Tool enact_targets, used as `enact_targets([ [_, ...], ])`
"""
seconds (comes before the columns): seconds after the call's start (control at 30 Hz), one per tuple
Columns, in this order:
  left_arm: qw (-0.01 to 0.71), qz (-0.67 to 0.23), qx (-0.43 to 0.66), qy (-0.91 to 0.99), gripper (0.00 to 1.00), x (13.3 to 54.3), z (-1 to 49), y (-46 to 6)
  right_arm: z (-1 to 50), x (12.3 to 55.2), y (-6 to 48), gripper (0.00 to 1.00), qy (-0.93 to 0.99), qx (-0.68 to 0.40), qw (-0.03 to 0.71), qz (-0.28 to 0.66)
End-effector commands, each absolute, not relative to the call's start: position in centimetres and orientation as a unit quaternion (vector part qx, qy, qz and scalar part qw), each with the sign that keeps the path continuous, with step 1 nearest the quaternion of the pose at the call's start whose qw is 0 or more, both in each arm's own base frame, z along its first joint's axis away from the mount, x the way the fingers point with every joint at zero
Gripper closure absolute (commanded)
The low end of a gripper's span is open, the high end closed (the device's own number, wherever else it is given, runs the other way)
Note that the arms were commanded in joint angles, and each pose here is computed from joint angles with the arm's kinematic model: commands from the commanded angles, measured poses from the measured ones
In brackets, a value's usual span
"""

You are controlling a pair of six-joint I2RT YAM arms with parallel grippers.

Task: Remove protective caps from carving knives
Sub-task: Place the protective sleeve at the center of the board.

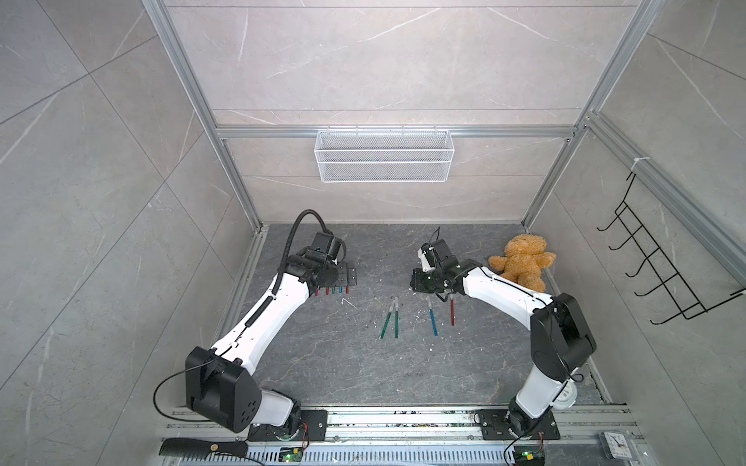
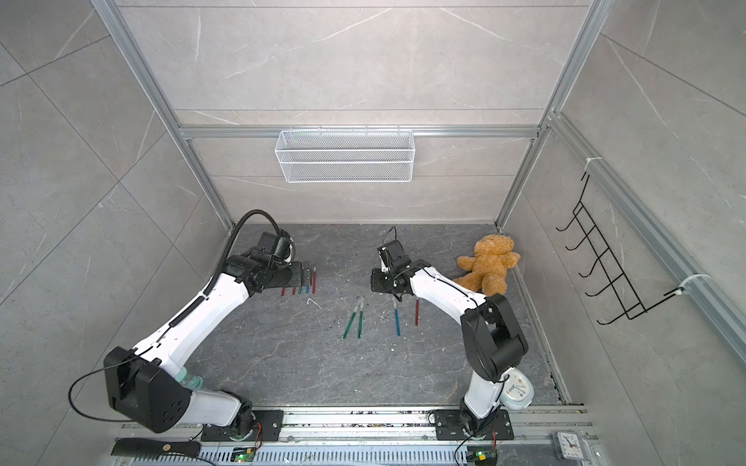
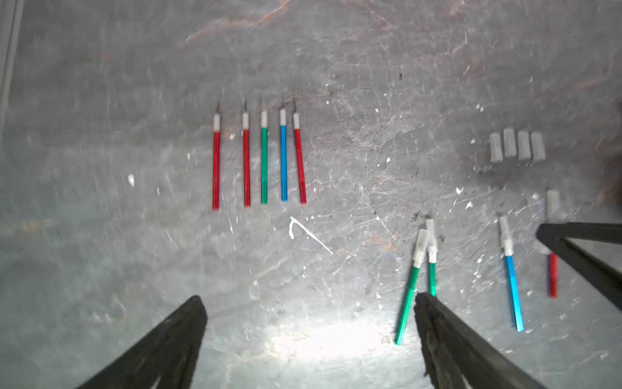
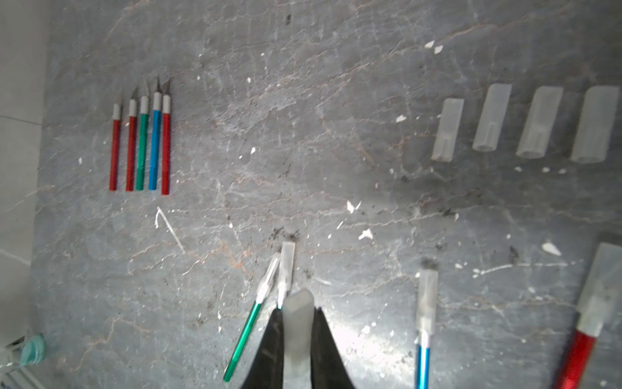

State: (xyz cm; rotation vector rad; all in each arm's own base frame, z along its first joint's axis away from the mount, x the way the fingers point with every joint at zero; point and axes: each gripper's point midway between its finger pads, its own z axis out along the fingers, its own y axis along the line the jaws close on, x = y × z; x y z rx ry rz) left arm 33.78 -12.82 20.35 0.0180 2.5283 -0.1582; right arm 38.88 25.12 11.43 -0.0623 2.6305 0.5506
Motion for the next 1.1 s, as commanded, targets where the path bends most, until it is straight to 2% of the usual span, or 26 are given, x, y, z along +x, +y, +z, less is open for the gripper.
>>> enact_targets([
  [0.0,0.322,-0.042,0.007,0.946,0.00,32.5,20.6,-11.8,9.5,39.6,22.8,1.00,0.971,-0.012,0.185,0.151],
  [0.13,0.332,-0.007,0.024,0.943,0.00,30.9,19.5,-11.0,9.2,41.8,21.8,1.00,0.975,-0.005,0.178,0.131],
  [0.33,0.349,0.034,0.084,0.933,0.00,30.1,19.2,-12.3,7.7,43.8,21.4,1.00,0.986,-0.010,0.140,0.094],
  [1.07,0.309,0.021,0.102,0.946,0.00,30.0,17.5,-14.0,1.9,46.7,22.0,1.00,0.996,-0.013,0.068,0.049],
])
